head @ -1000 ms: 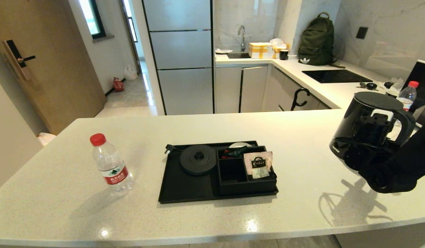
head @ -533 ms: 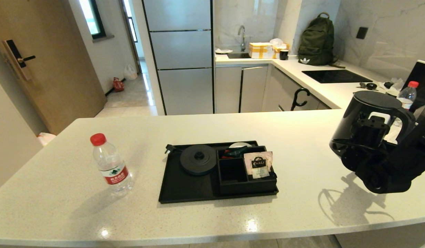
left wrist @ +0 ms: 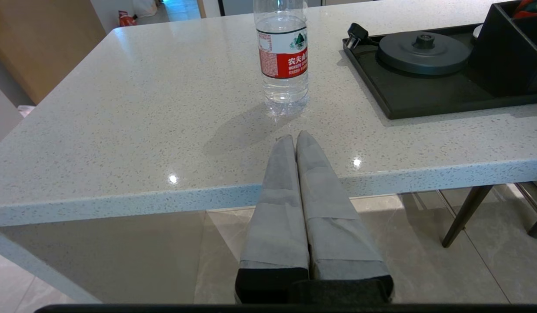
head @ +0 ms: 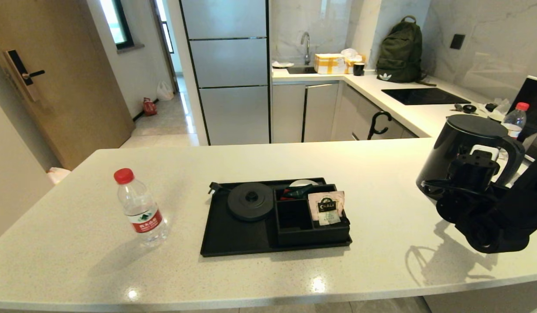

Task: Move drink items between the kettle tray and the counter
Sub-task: Return the kettle to its original position

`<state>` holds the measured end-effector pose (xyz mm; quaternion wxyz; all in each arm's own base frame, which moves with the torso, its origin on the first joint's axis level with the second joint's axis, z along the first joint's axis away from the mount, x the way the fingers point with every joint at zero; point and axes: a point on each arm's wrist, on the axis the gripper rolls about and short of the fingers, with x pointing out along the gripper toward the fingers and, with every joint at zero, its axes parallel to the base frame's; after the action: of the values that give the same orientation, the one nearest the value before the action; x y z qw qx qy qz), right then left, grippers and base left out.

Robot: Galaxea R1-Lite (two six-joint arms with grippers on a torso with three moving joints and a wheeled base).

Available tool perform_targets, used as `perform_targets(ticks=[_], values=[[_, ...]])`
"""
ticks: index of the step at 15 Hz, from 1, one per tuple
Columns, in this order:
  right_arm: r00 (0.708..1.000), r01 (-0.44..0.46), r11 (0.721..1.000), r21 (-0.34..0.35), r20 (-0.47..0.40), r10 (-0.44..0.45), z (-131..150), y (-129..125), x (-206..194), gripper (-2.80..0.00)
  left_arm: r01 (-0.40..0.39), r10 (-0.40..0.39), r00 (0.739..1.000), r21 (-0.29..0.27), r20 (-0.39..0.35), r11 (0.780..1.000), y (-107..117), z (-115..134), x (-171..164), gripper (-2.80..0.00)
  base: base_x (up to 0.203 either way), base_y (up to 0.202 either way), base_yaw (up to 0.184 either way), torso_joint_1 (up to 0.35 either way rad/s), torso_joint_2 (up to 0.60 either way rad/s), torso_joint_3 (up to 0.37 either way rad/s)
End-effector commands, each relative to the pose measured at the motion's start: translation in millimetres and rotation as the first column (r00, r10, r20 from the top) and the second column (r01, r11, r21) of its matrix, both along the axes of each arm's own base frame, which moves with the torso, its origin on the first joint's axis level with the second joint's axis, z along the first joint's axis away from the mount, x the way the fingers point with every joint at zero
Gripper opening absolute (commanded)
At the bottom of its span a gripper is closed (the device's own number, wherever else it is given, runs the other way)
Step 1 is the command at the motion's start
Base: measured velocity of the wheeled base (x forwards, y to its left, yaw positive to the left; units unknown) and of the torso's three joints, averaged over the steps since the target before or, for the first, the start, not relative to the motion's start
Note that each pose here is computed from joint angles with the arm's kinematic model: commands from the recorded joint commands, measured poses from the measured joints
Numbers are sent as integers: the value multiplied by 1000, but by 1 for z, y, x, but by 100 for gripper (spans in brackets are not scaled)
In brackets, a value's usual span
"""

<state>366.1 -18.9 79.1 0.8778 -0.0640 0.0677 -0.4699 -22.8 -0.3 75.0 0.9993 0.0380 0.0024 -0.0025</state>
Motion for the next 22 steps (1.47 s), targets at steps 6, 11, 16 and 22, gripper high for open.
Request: perform_targets(ticks=[6,11,16,22], values=[[999,34,999,-12,27,-33,9,-21,4,0,0,0,1000,1,-1,1000,0,0,0,-280,0,0,0,0,0,0],[998,45,999,-13,37,-44,2,-41,18,0,0,0,1000,1,-1,1000,0,0,0,-280,0,0,0,0,0,0],[997,10,999,-33,71,-8,1,-46,23,0,0,0,1000,1,-1,1000,0,0,0,-280,0,0,0,0,0,0],[993,-63,996,-62,92,68,-2,-48,11,0,-1,1,1000,1,0,1000,0,0,0,-280,0,0,0,0,0,0]])
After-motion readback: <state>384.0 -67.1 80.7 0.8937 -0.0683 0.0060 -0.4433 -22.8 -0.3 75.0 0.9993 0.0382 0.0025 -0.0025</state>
